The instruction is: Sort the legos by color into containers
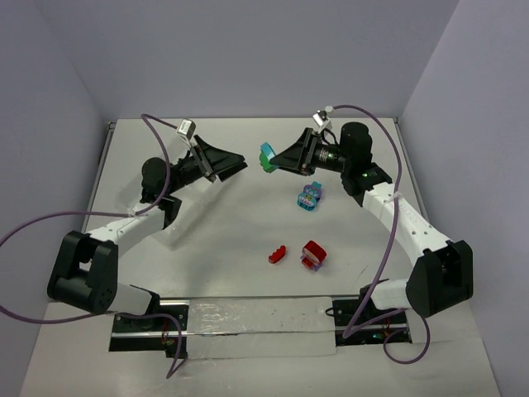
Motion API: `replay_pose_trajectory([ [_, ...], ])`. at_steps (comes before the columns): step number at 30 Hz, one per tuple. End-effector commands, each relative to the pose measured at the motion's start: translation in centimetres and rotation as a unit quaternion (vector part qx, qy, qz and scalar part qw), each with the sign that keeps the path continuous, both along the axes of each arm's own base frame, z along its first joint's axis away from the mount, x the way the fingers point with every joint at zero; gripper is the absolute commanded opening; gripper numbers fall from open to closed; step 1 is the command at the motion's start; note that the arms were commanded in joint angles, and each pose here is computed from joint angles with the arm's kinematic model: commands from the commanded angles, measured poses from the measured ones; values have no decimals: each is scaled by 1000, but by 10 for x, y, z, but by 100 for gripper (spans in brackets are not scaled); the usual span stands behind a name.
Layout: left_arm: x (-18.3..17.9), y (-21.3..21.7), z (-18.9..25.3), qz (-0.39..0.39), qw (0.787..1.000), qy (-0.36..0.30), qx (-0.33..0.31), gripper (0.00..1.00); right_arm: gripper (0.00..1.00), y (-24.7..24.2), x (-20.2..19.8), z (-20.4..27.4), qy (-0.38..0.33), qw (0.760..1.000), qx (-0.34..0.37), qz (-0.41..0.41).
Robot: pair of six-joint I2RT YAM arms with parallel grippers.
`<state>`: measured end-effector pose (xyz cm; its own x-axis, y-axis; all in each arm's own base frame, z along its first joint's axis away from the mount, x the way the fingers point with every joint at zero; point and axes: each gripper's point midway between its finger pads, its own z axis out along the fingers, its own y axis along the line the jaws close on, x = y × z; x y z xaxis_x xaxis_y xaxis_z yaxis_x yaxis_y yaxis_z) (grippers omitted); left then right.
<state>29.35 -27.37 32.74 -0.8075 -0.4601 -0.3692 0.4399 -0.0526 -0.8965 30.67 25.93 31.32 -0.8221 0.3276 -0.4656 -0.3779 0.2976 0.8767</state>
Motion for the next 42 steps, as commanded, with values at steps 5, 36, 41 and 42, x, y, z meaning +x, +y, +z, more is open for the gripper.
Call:
replay_pose_trajectory([
  [5,-25,-14,44,-58,993,-78,-66,86,0,0,-9,35,-69,997,34,16],
  [36,-8,-50,31,-80,991,-107,-24,68,0,4,-18,45,-78,995,49,42],
  [41,-9,-49,32,-76,991,-108,-26,45,0,4,-17,44,-76,995,49,42],
  [42,-9,-49,32,-77,991,-108,-26,40,0,4,-17,44,-76,995,49,41],
])
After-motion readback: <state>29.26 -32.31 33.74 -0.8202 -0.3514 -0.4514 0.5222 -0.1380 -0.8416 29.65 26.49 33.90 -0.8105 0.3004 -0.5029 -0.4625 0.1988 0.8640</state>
